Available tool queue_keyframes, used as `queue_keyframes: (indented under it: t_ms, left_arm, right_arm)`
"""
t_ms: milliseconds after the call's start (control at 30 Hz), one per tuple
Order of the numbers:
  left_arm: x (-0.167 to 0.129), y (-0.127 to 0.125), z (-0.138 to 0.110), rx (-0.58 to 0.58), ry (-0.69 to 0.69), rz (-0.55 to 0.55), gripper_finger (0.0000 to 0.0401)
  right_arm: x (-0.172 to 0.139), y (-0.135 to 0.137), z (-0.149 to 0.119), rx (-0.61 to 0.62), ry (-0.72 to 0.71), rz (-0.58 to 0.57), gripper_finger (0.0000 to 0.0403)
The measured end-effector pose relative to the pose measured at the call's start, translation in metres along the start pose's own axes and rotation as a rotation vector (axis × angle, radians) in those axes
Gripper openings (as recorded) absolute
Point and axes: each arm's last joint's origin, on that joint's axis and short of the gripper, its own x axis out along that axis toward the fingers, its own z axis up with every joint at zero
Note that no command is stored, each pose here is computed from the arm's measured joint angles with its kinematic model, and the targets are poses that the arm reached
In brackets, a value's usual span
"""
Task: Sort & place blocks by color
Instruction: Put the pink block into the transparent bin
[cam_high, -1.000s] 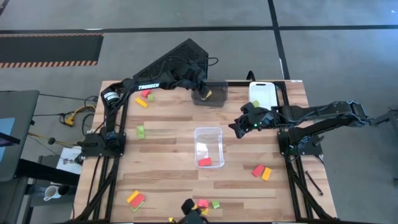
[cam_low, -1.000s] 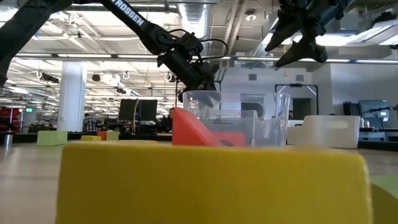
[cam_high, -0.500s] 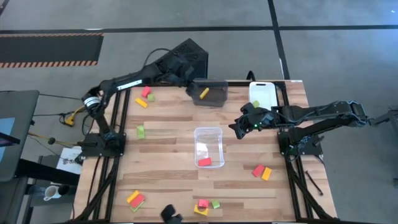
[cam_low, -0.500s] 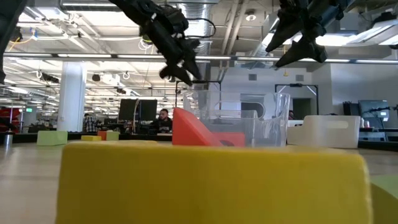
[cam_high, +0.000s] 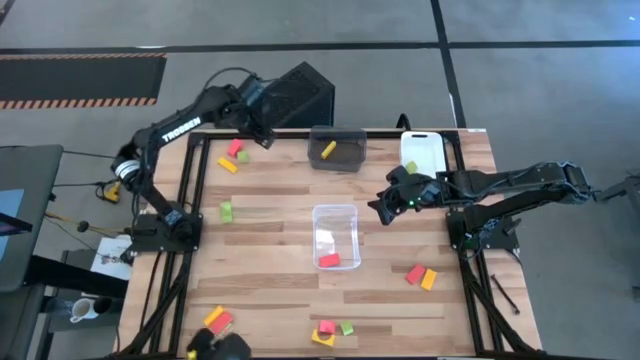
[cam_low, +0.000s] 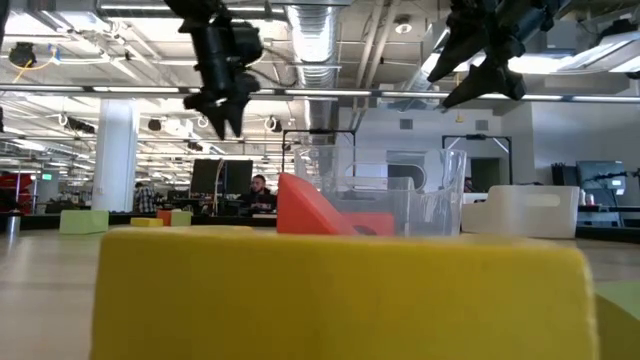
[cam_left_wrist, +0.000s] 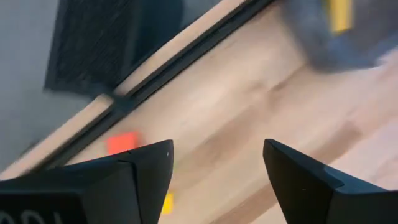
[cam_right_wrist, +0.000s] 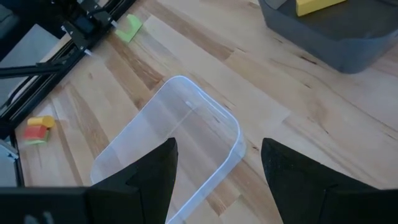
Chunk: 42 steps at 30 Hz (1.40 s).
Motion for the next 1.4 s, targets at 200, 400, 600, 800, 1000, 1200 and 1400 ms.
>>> queue_keyframes:
  t_ms: [200,400,600,800,1000,1200,1400]
  left_arm:
    - [0.018,0.038,-0.01,-0.143,0.075,0.066,0.0268]
    - [0.043,0.069,-0.022,-0.243,0.103,0.051,0.0309]
    - [0.078,0.09,-0.017,-0.3,0.148,0.043,0.0319]
    - [0.112,0.099,-0.022,-0.25,0.266,0.063,0.0319]
    - [0.13,0.101,-0.022,-0.17,0.3,0.082,0.0319]
    - [0.145,0.103,-0.023,-0.166,0.32,0.083,0.0319]
    - [0.147,0.108,-0.021,-0.205,0.292,0.079,0.0308]
  right_arm:
    - [0.0,0.0,0.0,0.001,0.0,0.001,0.0255]
    - [0.0,0.0,0.0,0.001,0.001,0.001,0.0255]
    - [0.0,0.0,0.0,0.003,0.0,0.0,0.0255]
    - [0.0,0.0,0.0,0.025,0.014,0.013,0.0255]
    - [0.0,0.0,0.0,0.064,0.019,0.018,0.0255]
    - [0.0,0.001,-0.001,0.091,0.039,0.036,0.0255]
    - [-0.001,0.003,-0.003,0.104,0.046,0.044,0.0255]
